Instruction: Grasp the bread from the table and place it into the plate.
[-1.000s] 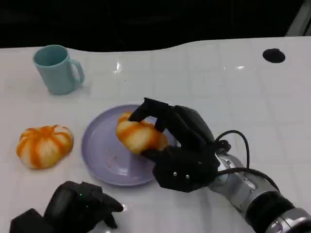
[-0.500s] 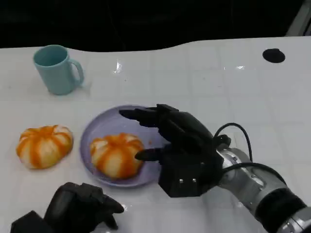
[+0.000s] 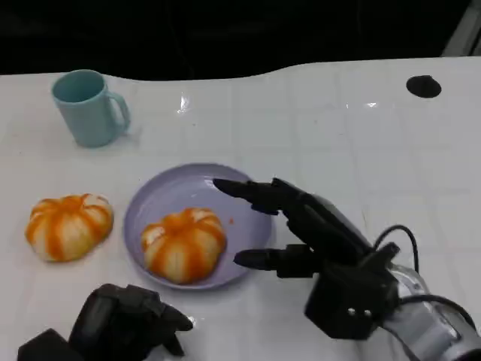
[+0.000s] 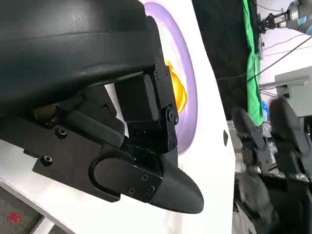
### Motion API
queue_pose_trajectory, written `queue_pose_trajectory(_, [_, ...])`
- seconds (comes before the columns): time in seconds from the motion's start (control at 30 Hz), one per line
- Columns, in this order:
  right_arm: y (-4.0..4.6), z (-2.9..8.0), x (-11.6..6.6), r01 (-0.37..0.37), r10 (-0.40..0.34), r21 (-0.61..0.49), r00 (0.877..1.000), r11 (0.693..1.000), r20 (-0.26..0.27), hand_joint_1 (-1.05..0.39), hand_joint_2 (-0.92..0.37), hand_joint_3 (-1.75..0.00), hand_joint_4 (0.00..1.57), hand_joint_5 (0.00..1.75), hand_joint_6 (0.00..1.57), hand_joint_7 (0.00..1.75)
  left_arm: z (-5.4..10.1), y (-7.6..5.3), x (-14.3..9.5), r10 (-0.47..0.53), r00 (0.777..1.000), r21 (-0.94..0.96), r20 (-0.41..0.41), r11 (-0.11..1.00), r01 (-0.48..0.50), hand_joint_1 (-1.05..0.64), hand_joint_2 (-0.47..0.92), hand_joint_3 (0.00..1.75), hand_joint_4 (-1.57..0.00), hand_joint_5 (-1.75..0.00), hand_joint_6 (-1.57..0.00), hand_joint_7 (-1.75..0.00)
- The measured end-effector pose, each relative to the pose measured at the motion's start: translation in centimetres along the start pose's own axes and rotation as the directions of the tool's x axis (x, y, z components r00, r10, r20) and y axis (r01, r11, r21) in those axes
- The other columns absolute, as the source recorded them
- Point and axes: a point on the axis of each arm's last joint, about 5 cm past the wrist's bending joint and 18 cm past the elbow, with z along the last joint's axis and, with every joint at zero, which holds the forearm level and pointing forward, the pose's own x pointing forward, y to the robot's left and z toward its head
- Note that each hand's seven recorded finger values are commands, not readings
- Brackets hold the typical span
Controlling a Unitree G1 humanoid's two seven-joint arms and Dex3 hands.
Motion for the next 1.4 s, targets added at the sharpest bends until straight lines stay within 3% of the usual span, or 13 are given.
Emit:
queue_pose_trajectory(0.23, [-0.22, -0.2, -2.6, 0.112, -0.118, 0.112, 0.992, 0.987, 0.049, -0.35, -0.92, -0.14, 0.57, 0.93, 0.78, 0.29, 0.0, -0.1, 0.1, -0.008, 1.000, 0.002, -0.002, 1.000, 0.008, -1.05, 0.92, 0.07, -1.31, -0.99, -1.54, -0.29])
queue_pose_trajectory(0.3, [-0.39, -0.3, -3.4, 0.126, -0.135, 0.122, 0.989, 0.984, 0.065, -0.31, -0.89, -0.21, 0.60, 1.01, 0.74, 0.53, 0.0, -0.2, 0.1, -0.008, 1.000, 0.001, -0.001, 1.000, 0.008, -1.05, 0.92, 0.07, -1.32, -0.99, -1.55, -0.29])
queue_pose_trajectory(0.37, [-0.59, -0.5, -4.2, 0.144, -0.157, 0.150, 0.984, 0.978, 0.080, -0.30, -0.76, -0.48, 0.63, 1.09, 0.68, 0.76, 0.0, -0.2, 0.1, -0.007, 1.000, 0.000, -0.001, 1.000, 0.007, -1.05, 0.92, 0.07, -1.32, -0.99, -1.55, -0.29])
queue_pose_trajectory(0.43, [-0.71, -0.7, -5.0, 0.155, -0.172, 0.166, 0.981, 0.974, 0.091, -0.29, -0.67, -0.70, 0.66, 1.13, 0.68, 0.84, 0.0, -0.2, 0.1, -0.007, 1.000, -0.002, -0.001, 1.000, 0.007, -1.05, 0.92, 0.07, -1.32, -0.99, -1.55, -0.29])
queue_pose_trajectory(0.5, [-0.90, -0.8, -5.7, 0.167, -0.185, 0.172, 0.978, 0.971, 0.096, -0.27, -0.61, -0.82, 0.68, 1.17, 0.70, 0.88, 0.0, -0.2, 0.1, -0.007, 1.000, -0.003, -0.002, 1.000, 0.007, -1.05, 0.92, 0.06, -1.32, -0.99, -1.55, -0.29])
queue_pose_trajectory(0.53, [-0.96, -0.9, -6.1, 0.174, -0.193, 0.176, 0.977, 0.969, 0.094, -0.25, -0.52, -0.99, 0.70, 1.23, 0.75, 0.92, 0.0, -0.2, 0.1, -0.007, 1.000, -0.004, -0.003, 1.000, 0.007, -1.05, 0.92, 0.06, -1.32, -0.99, -1.55, -0.29])
queue_pose_trajectory(0.67, [-0.88, -1.1, -7.4, 0.206, -0.225, 0.192, 0.971, 0.960, 0.080, -0.21, -0.29, -1.39, 0.78, 1.39, 0.86, 1.10, 0.0, -0.3, 0.1, -0.006, 1.000, -0.005, -0.006, 1.000, 0.006, -1.05, 0.92, 0.06, -1.33, -0.98, -1.56, -0.29])
queue_pose_trajectory(0.77, [-0.88, -1.2, -8.1, 0.221, -0.237, 0.192, 0.970, 0.956, 0.062, -0.16, -0.22, -1.55, 0.89, 1.51, 0.94, 1.22, 0.0, -0.3, 0.1, -0.001, 1.000, -0.005, -0.007, 1.000, 0.001, -1.05, 0.92, 0.06, -1.32, -0.98, -1.55, -0.28])
queue_pose_trajectory(1.0, [-0.59, -1.4, -10.0, 0.268, -0.282, 0.194, 0.958, 0.944, 0.048, -0.11, -0.14, -1.70, 0.91, 1.73, 0.91, 1.44, 0.0, -0.3, 0.1, -0.001, 1.000, -0.005, -0.007, 1.000, 0.001, -1.05, 0.92, 0.07, -1.32, -0.98, -1.55, -0.28])
queue_pose_trajectory(1.23, [-0.33, -1.5, -11.6, 0.293, -0.300, 0.190, 0.954, 0.937, 0.011, -0.16, -0.16, -1.69, 0.94, 1.75, 0.89, 1.48, 0.0, -0.3, 0.1, -0.001, 1.000, -0.005, -0.006, 1.000, 0.001, -1.05, 0.92, 0.07, -1.32, -0.99, -1.55, -0.28])
queue_pose_trajectory(1.4, [-0.16, -1.4, -12.3, 0.304, -0.316, 0.188, 0.948, 0.934, 0.035, -0.18, -0.17, -1.68, 0.93, 1.75, 0.88, 1.47, 0.0, -0.2, 0.1, 0.002, 1.000, -0.009, -0.009, 1.000, -0.002, -1.05, 0.92, 0.06, -1.33, -0.99, -1.56, -0.28])
